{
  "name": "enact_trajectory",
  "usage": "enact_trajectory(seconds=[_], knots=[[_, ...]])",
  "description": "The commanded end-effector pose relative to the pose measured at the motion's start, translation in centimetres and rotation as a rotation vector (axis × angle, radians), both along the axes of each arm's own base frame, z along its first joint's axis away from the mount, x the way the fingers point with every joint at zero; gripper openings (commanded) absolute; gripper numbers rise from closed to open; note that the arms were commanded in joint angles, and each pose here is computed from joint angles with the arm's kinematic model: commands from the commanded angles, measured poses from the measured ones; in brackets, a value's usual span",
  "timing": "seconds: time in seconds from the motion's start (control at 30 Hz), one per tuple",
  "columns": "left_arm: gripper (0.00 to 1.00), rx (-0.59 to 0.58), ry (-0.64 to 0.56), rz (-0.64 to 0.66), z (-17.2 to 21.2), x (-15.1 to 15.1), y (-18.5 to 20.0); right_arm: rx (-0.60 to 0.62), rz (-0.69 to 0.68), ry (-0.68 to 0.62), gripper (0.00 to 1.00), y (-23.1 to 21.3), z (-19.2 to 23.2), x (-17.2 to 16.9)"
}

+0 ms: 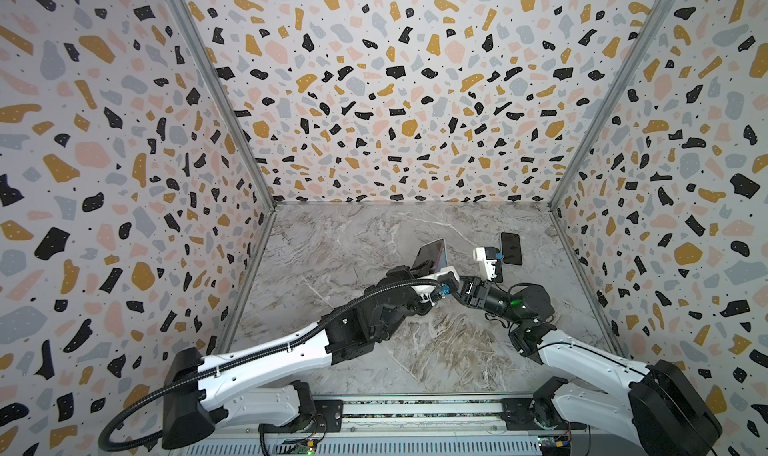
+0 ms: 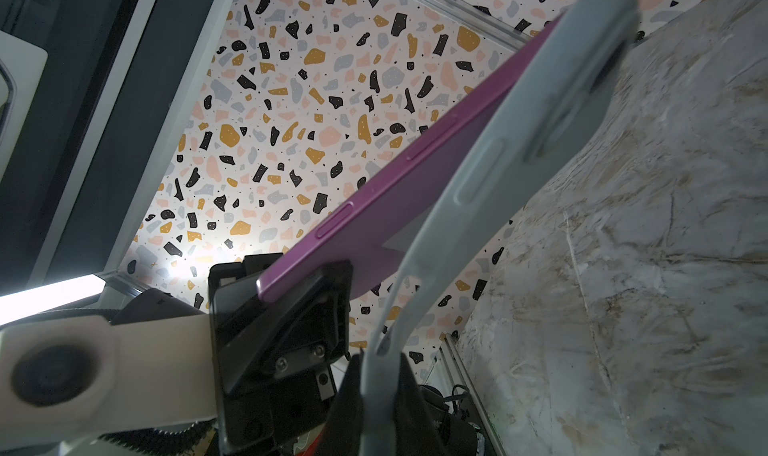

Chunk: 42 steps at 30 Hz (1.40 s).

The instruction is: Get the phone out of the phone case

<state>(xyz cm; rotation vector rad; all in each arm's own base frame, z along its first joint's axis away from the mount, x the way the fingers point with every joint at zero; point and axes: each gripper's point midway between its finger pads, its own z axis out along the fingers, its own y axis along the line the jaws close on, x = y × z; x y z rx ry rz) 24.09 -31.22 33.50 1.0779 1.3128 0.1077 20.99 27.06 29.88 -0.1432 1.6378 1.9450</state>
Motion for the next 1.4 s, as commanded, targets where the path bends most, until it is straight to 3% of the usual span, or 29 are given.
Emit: enact_trajectory(seconds=[0.0,0.4,0.63,0.87,1.37], knots=[[0.0,-0.118,-0.02,0.011,2.5,0.0,0.8,0.033,0.002,-0.098,0.0,-0.4,2.4,-1.0],[0.0,-0.227,-0.018,-0.008,4.5,-1.7,3.5,-0.049,-0.026,-0.025,0.0,-0.7,0.5,-1.2],[0.0,-0.261,0.013,-0.025,3.8,-3.1,4.7,-0.122,-0.041,0.072,0.0,-0.7,-2.3,-1.1],[0.0,-0.164,0.03,0.033,0.7,-3.8,5.9,-0.221,-0.086,0.166,0.0,-1.4,-5.6,-1.0],[0.0,0.021,0.1,0.091,-8.7,-4.8,6.3,-0.348,-0.057,0.22,0.0,-1.8,-8.5,-2.2]])
